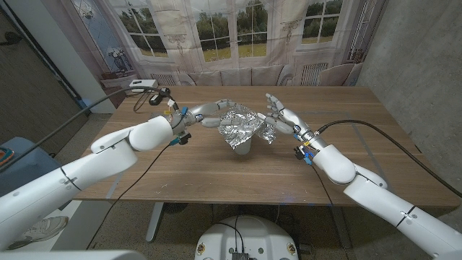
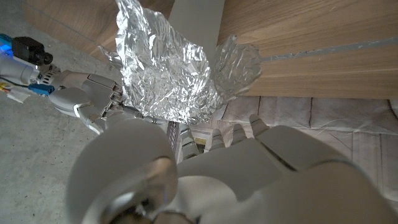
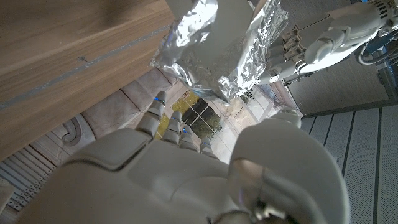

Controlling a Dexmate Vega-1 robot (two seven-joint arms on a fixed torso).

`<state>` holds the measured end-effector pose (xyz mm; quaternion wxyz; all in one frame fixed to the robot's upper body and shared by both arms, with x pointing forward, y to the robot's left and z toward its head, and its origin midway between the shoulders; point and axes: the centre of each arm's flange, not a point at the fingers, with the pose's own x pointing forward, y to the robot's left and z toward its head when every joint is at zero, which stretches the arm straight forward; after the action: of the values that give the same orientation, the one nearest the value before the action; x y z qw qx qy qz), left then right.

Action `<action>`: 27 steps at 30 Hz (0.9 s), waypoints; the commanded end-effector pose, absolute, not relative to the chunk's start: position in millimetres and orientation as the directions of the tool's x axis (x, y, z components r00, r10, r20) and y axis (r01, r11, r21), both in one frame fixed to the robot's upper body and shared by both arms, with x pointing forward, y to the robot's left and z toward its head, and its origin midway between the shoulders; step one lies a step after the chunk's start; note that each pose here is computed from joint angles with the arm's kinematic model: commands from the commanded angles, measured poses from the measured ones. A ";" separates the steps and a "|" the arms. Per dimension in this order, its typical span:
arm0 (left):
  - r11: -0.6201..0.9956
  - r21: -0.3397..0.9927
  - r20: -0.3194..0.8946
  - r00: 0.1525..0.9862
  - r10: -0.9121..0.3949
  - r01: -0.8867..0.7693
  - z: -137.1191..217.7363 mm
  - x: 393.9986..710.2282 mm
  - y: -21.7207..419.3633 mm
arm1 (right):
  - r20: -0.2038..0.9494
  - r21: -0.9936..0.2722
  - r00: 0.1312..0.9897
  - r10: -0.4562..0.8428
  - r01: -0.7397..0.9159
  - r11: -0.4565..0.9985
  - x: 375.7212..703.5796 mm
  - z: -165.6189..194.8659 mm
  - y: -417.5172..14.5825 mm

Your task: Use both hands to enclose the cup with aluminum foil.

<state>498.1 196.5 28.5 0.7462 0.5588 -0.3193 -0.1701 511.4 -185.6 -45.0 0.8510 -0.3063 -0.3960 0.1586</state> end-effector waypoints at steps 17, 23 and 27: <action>0.451 0.864 0.465 0.700 -0.542 -0.226 25.1 487.3 203.8 | 0.585 -0.643 0.613 0.531 -0.048 0.765 515.6 -41.7 -183.1; 0.590 0.792 0.531 0.653 -0.540 -0.156 22.5 493.3 213.6 | 0.592 -0.630 0.613 0.524 -0.054 0.775 516.9 -40.7 -185.9; 0.653 0.749 0.556 0.640 -0.530 -0.110 20.4 496.3 219.6 | 0.597 -0.601 0.608 0.524 -0.093 0.794 524.3 -36.7 -191.4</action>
<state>491.3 203.2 25.2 0.7702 0.5052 -0.3701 -0.1204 516.2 -183.9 -42.3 0.8489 -0.2944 -0.4046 0.1703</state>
